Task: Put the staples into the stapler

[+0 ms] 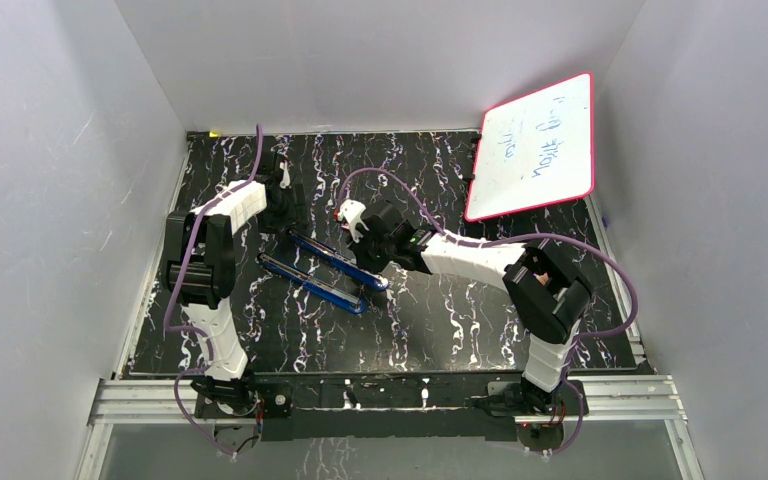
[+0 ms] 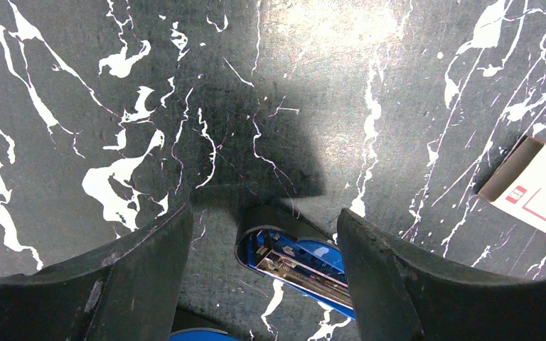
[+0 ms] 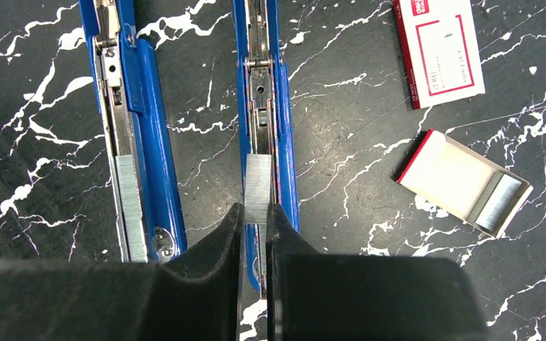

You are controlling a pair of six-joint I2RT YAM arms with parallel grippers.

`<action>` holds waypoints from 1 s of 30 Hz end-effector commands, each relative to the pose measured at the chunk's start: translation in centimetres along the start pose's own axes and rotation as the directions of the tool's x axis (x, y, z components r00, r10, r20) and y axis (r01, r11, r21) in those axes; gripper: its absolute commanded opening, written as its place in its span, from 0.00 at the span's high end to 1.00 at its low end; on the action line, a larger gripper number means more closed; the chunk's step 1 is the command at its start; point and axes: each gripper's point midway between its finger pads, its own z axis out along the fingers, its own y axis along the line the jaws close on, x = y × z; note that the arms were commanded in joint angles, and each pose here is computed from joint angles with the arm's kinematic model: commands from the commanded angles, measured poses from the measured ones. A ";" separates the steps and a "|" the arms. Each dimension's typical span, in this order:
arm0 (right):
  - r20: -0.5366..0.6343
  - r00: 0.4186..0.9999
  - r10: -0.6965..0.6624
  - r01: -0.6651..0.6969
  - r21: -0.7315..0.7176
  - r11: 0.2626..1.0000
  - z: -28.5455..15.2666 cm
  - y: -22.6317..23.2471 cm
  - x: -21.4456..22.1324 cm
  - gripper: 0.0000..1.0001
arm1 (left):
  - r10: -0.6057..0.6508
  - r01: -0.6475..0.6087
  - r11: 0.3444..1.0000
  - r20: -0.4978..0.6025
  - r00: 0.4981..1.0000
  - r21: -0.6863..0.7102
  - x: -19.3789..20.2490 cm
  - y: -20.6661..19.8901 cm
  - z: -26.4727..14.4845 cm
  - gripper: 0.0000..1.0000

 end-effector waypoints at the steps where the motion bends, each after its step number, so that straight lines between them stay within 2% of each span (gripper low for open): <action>1: 0.006 1.000 0.002 -0.002 -0.010 1.000 0.2 0.3 -0.4 1.00 | 0.011 -0.011 1.000 0.009 1.000 0.012 -0.4 -0.4 -1.2 0.28; 21: -0.030 1.000 0.006 -0.006 0.001 1.000 0.7 0.1 0.6 1.00 | 0.010 -0.010 1.000 0.011 1.000 0.014 -0.5 -0.4 -1.3 0.28; 30: 0.076 0.997 0.001 -0.001 -0.001 1.000 -0.6 0.3 -1.7 1.00 | 0.011 -0.011 1.000 0.009 1.000 0.017 -0.4 -0.5 -1.3 0.28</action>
